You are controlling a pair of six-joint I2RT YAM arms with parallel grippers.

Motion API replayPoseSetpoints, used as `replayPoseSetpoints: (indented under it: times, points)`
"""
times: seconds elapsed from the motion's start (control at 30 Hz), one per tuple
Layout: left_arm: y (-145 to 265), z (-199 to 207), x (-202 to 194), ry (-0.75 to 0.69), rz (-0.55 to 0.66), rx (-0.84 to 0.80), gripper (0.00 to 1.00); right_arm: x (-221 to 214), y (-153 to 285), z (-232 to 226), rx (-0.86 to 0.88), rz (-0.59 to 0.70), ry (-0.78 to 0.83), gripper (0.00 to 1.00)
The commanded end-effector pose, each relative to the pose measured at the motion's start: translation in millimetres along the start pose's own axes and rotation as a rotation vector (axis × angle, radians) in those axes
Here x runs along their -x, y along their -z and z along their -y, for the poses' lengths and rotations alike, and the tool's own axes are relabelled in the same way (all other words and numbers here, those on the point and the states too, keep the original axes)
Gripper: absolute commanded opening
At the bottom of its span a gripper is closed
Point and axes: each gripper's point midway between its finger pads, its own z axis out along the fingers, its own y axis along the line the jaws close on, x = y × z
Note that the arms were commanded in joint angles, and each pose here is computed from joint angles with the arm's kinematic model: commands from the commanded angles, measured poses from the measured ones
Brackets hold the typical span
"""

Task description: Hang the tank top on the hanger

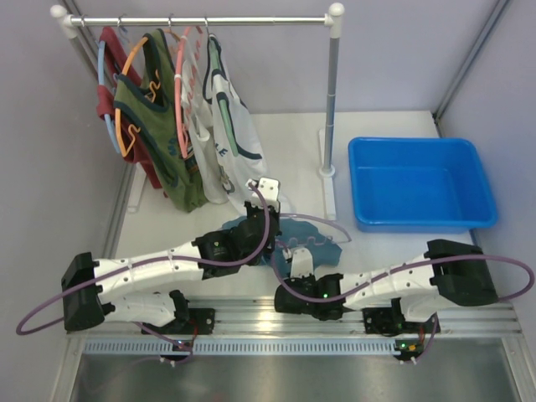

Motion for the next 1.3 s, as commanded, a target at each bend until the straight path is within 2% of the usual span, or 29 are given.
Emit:
replayPoseSetpoints:
  times: [0.0,0.1,0.33,0.77,1.27]
  points:
    - [3,1,22,0.069,0.046,-0.009,0.00,17,10,8,-0.013,0.078,-0.068,0.04]
    - [4,0,21,0.071,0.045,-0.010,0.00,20,15,15,-0.015,0.093,-0.098,0.00]
    - [12,-5,32,0.100,0.071,-0.022,0.00,23,24,46,-0.073,0.126,-0.155,0.00]
    - [32,-17,46,0.110,0.122,-0.090,0.00,59,56,95,-0.105,0.230,-0.280,0.00]
    - [48,-28,61,0.137,0.199,-0.130,0.00,76,89,133,-0.133,0.289,-0.321,0.00]
